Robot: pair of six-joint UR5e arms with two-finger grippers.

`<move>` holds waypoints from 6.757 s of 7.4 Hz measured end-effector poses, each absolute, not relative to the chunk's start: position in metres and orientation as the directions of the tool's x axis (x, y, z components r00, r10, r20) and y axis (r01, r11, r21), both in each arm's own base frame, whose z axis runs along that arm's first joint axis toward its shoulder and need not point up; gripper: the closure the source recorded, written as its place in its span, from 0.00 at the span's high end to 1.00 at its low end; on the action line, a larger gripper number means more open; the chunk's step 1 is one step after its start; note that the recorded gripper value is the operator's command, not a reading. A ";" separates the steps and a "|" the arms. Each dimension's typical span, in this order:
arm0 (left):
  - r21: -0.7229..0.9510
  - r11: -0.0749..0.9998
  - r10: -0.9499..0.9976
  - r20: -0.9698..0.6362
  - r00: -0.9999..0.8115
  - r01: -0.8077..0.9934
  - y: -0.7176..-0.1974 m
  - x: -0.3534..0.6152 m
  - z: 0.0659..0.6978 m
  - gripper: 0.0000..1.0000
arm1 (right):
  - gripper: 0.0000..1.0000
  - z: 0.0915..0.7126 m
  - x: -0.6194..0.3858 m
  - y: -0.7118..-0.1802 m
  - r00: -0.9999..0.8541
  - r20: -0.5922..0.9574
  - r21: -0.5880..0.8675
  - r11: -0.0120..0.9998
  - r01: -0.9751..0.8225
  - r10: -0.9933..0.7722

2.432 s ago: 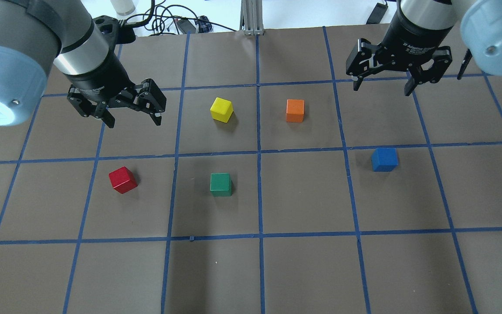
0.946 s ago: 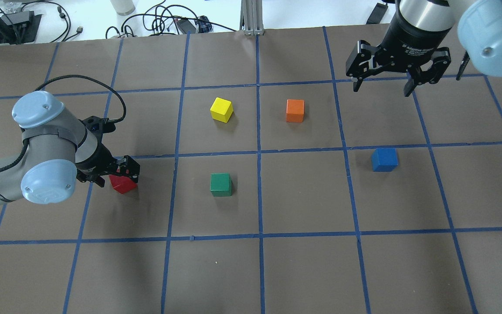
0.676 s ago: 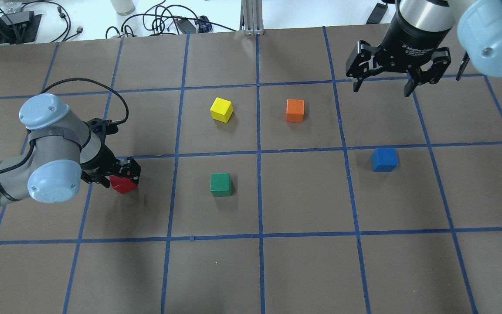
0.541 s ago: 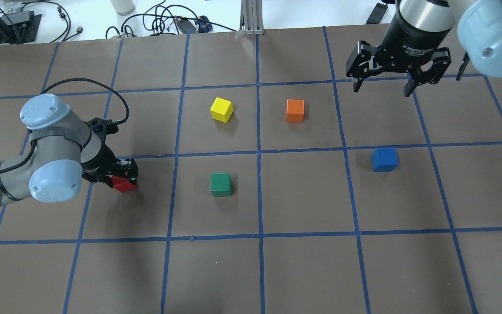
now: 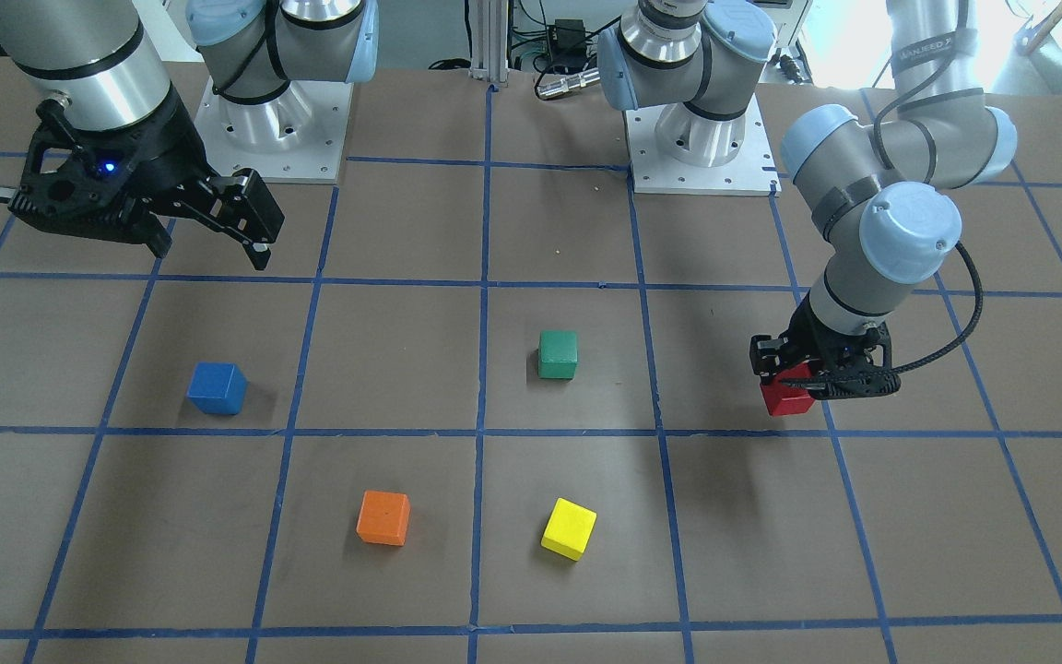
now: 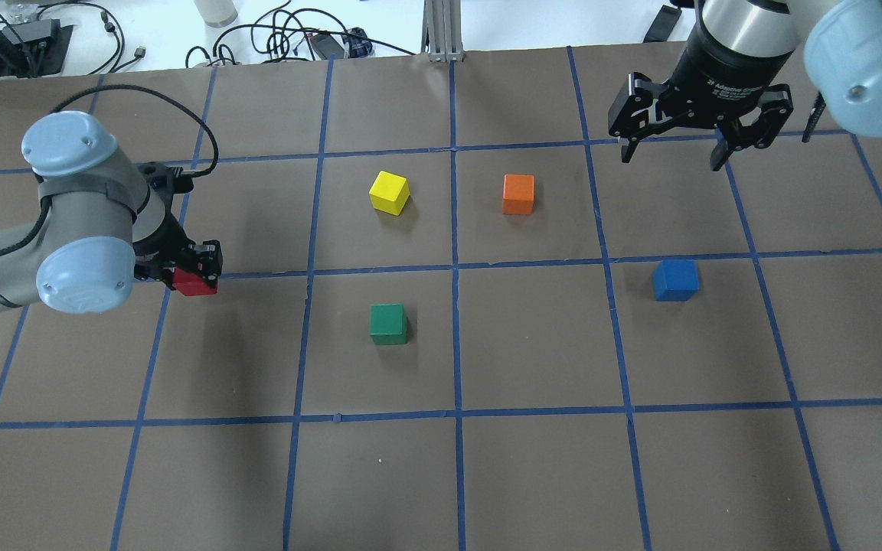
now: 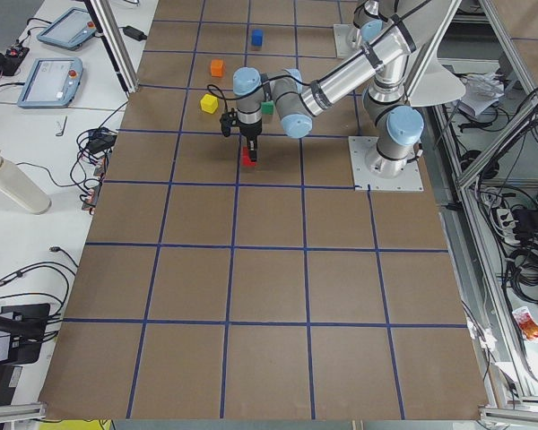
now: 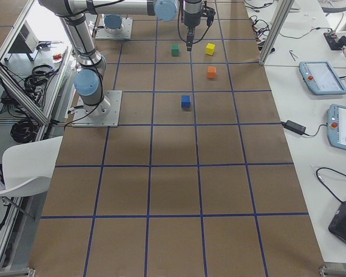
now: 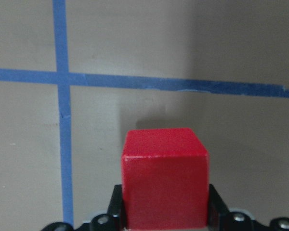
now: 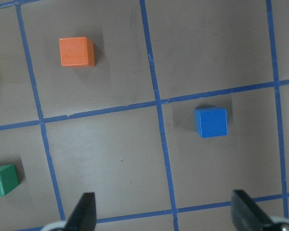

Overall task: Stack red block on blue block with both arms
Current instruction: 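Carry the red cube with the left gripper toward the table center, then open the left gripper to release the red cube on the table, then raise the left gripper away while the right gripper reaches toward the red cube, then grasp the red cube with the right gripper and lift it, then carry the red cube with the right gripper over the blue cube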

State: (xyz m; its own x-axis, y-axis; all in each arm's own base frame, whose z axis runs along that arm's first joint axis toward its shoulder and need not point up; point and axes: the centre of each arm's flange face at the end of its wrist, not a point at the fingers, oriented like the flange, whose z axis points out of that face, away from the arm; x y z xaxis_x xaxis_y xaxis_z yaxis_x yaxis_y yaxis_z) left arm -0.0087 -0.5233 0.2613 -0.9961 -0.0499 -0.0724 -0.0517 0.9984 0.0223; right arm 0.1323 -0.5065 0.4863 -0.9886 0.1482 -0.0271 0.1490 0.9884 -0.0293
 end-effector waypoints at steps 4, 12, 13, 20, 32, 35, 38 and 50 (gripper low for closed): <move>0.043 0.997 0.068 0.044 -0.997 0.070 -0.561 -0.164 0.338 0.00 | 1.00 0.486 0.132 -0.506 -0.989 -0.025 -0.029 0.988 0.150 0.149; 0.065 0.972 0.222 0.076 -0.972 0.227 -0.522 -0.394 0.237 0.55 | 1.00 0.486 0.131 -0.505 -0.989 -0.022 -0.026 0.988 0.150 0.149; 0.079 0.968 0.232 0.070 -0.970 0.237 -0.518 -0.403 0.227 0.84 | 1.00 0.486 0.131 -0.505 -0.988 -0.021 -0.026 0.988 0.151 0.150; 0.031 0.987 0.158 -0.049 -0.986 0.157 -0.557 -0.327 0.306 1.00 | 1.00 0.482 0.138 -0.503 -0.982 -0.032 -0.014 0.983 0.184 0.184; 0.017 0.998 -0.053 0.023 -0.998 -0.052 -0.524 -0.110 0.472 1.00 | 1.00 0.259 0.321 -0.465 -0.853 -0.009 -0.049 0.852 0.521 0.522; 0.016 0.999 -0.044 0.022 -0.999 -0.043 -0.517 -0.110 0.472 1.00 | 0.97 0.233 0.324 -0.471 -0.829 -0.008 -0.044 0.828 0.559 0.559; 0.030 0.999 -0.034 0.023 -0.999 -0.034 -0.512 -0.111 0.464 1.00 | 0.72 0.212 0.325 -0.480 -0.806 -0.016 -0.052 0.805 0.592 0.592; 0.043 0.999 -0.030 0.023 -0.999 -0.029 -0.513 -0.111 0.458 1.00 | 0.00 0.296 0.179 -0.510 -0.936 0.114 -0.078 0.943 0.325 0.332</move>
State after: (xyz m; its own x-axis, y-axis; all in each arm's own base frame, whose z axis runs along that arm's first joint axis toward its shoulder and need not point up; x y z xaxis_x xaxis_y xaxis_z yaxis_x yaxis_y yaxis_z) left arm -0.1112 -0.5129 0.4577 -0.9993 -0.0297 0.0232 -0.0287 0.9987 0.0429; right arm 0.1791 -0.5101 0.2959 -0.9363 0.3322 0.1141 0.3249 0.9425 -0.0778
